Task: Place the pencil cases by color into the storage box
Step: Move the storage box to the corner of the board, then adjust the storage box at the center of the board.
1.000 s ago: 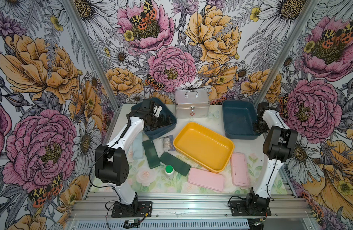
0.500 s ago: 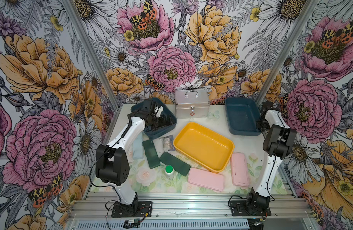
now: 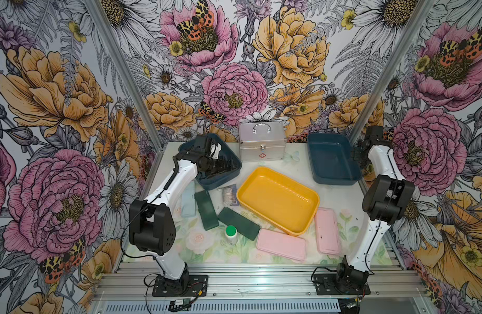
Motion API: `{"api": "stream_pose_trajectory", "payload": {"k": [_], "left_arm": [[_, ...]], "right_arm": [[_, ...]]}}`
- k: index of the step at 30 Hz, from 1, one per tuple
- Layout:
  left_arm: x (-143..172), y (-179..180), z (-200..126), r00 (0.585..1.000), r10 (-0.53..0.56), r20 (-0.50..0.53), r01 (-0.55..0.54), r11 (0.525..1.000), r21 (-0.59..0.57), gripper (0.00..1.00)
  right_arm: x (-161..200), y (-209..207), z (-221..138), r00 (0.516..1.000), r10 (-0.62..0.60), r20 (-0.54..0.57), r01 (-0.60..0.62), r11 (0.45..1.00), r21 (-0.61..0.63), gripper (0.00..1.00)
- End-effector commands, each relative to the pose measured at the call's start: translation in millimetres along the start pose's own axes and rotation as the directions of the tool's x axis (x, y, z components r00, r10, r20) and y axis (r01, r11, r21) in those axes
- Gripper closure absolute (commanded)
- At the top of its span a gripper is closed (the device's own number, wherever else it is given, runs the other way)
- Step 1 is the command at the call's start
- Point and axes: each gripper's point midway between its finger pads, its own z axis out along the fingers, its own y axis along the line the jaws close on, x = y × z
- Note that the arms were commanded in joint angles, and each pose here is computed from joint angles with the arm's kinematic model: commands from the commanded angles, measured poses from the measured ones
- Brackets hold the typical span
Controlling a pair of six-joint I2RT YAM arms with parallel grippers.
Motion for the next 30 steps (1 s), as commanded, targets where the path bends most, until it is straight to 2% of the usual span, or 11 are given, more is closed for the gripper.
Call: {"api": "stream_pose_trajectory", "payload": {"k": [1,6,10,14,19,23,26,30], "left_arm": [[-24.3,12.9,-33.6,0.987,-0.002,0.159,0.021,0.993,-0.113,0.01],[-29.4,37.8,-44.9,0.976,-0.009,0.217,0.064,0.966,-0.25,0.01],[-29.7,70.3,-38.0,0.978,-0.043,0.205,0.118,0.922,-0.369,0.01],[-39.2,91.4,-15.3,0.981,-0.092,0.169,0.152,0.909,-0.389,0.01],[-67.5,85.2,28.8,0.989,-0.087,0.115,0.121,0.935,-0.332,0.01],[-88.3,84.1,57.2,0.983,-0.152,0.105,0.176,0.945,-0.277,0.01],[-90.2,98.9,65.6,0.971,-0.219,0.094,0.238,0.914,-0.328,0.01],[-82.4,122.5,75.3,0.979,-0.2,0.027,0.19,0.868,-0.459,0.01]], "right_arm": [[-22.0,20.5,-45.6,0.991,0.089,0.096,-0.082,0.994,-0.068,0.01],[0.2,89.7,-70.1,1.0,-0.007,0.013,0.009,0.983,-0.184,0.02],[10.2,142.3,-93.7,0.995,-0.098,0.023,0.101,0.956,-0.274,0.03],[15.7,174.1,-112.9,0.995,-0.094,0.03,0.098,0.932,-0.349,0.03],[21.0,200.6,-125.1,0.991,-0.112,0.069,0.13,0.913,-0.386,0.03],[24.9,218.9,-125.6,0.991,-0.114,0.063,0.13,0.901,-0.414,0.03],[25.3,234.2,-126.1,0.992,-0.112,0.057,0.125,0.889,-0.44,0.04],[21.7,255.3,-124.4,0.994,-0.095,0.047,0.106,0.876,-0.471,0.04]]}}
